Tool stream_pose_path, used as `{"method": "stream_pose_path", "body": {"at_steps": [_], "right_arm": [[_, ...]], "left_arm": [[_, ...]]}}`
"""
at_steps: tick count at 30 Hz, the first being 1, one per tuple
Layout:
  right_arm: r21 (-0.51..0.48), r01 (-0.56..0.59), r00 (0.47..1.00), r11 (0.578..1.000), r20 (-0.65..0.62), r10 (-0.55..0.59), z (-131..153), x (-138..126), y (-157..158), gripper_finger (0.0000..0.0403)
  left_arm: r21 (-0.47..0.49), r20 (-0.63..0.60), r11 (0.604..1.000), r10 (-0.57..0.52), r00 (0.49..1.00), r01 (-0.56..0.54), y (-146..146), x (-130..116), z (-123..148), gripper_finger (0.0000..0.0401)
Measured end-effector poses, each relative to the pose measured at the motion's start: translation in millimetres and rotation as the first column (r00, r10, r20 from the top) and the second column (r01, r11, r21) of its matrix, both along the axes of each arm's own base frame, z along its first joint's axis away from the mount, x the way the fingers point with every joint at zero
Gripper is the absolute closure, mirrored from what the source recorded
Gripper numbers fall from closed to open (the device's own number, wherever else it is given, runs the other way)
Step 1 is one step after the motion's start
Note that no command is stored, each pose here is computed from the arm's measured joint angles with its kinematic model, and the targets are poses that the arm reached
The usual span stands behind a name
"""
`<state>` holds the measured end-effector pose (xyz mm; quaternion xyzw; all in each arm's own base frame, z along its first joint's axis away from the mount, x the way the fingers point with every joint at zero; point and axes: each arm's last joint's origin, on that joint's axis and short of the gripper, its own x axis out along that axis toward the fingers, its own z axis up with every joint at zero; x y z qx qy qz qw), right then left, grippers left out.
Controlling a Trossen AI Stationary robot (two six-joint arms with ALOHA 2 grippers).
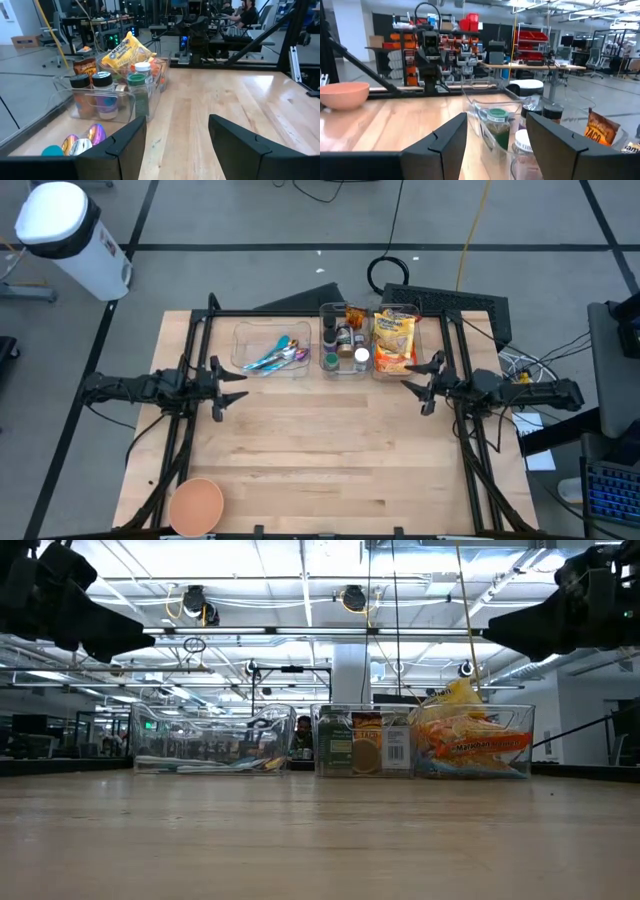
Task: Pick & Place Food Item
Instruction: Return to Home Position
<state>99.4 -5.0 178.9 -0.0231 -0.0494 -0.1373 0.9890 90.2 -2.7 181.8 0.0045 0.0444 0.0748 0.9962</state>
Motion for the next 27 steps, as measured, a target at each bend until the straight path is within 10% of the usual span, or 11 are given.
{"method": "stream_pose_path", "body": {"at_steps": [27], "right_arm": [[-0.002, 0.001, 1.000, 1.000, -0.007, -0.001, -0.5, 0.5, 0.0, 0.0204]], "left_arm": [[0.052, -0.008, 0.999, -0.001, 1.000, 0.001, 0.1, -0.1, 0.2, 0.0178]]}}
